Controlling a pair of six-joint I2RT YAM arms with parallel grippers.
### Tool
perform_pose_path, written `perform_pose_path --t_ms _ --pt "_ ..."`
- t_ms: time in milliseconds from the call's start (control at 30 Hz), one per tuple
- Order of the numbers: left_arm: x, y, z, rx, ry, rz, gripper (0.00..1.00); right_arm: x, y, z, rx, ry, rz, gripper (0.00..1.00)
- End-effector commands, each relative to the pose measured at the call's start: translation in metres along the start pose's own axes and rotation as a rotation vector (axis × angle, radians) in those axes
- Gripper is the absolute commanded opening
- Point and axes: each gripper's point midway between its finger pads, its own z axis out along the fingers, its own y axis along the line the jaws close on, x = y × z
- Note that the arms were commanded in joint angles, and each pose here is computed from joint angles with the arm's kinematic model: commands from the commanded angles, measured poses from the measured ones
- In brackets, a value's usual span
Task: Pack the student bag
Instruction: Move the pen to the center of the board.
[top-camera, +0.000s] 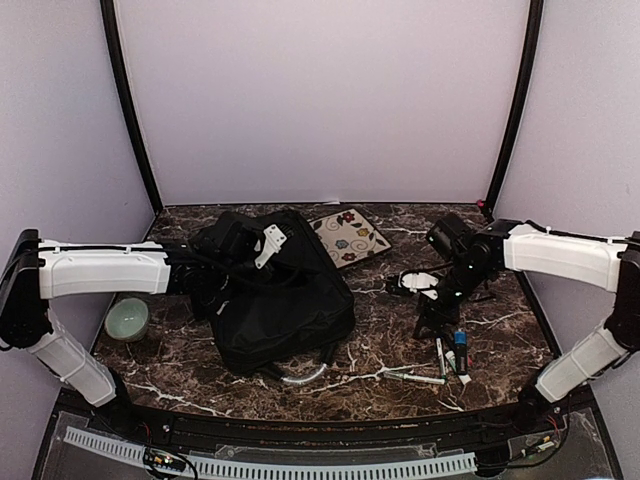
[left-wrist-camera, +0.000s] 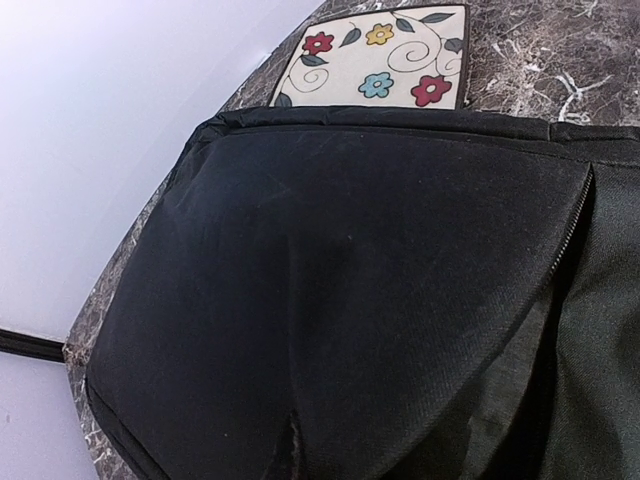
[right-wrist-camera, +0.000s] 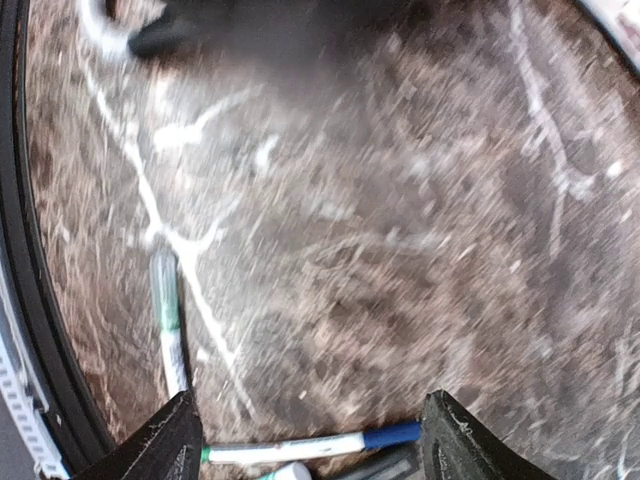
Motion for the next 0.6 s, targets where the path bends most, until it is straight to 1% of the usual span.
perform_pose_path --t_ms 0,300,433,567 --pt "-0.044 0.008 -0.014 0.021 -0.131 -0.102 0.00 0.023 0.023 -0.005 -0.036 0.063 -0.089 0.74" --pt "-0.038 0.007 -0.008 0.014 -0.105 -0.103 0.00 0.046 0.071 0.031 -0.082 0.185 -0.243 0.70" --pt "-0.037 0.009 -0.008 0.005 -0.102 -0.108 0.00 0.050 0.068 0.047 -0.030 0.228 -0.277 0.65" --pt "-0.037 0.010 -0.008 -0.003 -0.101 -0.107 0.00 0.047 0.071 0.056 -0.035 0.226 -0.276 0.60"
